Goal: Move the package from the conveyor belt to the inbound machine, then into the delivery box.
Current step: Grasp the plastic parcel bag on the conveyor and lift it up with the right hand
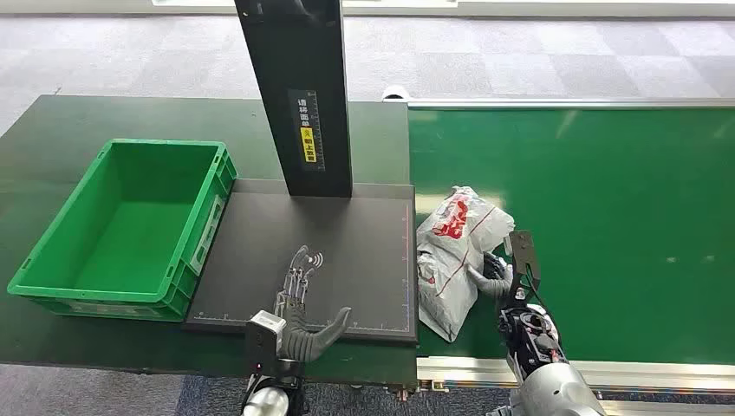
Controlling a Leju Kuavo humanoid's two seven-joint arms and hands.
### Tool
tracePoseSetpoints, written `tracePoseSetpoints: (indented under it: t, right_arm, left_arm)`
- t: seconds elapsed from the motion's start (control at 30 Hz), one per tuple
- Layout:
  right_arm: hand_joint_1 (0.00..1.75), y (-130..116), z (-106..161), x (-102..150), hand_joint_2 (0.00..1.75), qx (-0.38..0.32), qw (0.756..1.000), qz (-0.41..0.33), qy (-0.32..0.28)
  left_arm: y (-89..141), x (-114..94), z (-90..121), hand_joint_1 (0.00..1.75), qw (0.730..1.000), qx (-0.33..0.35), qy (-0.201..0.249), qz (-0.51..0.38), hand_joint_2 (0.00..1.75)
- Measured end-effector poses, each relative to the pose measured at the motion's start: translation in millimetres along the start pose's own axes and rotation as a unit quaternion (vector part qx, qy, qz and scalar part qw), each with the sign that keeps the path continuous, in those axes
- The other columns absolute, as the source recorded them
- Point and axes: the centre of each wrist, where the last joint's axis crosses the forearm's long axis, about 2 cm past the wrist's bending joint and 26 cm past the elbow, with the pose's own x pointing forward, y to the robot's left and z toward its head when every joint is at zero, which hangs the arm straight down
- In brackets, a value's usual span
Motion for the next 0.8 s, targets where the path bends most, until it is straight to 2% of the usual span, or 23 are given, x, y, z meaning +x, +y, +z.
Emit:
tracePoseSetpoints:
  t: [0.57,0.67,0.8]
  right_arm:
    - [1.75,-1.1,1.8,-7.4,1.75,-0.004,1.000,0.004,-0.014]
    - [1.75,-1.3,2.1,-8.7,1.75,-0.015,0.998,0.025,-0.053]
    - [1.75,-1.6,0.6,0.4,1.75,-0.032,0.986,0.064,-0.153]
  left_arm:
    - [-0.2,-0.5,0.5,0.00,1.000,0.000,0.001,-0.003,1.75]
    - [1.2,-0.2,0.5,0.00,1.000,0.007,-0.002,-0.014,1.75]
    - [5.4,0.3,1.1,0.00,1.000,0.018,-0.005,-0.023,1.75]
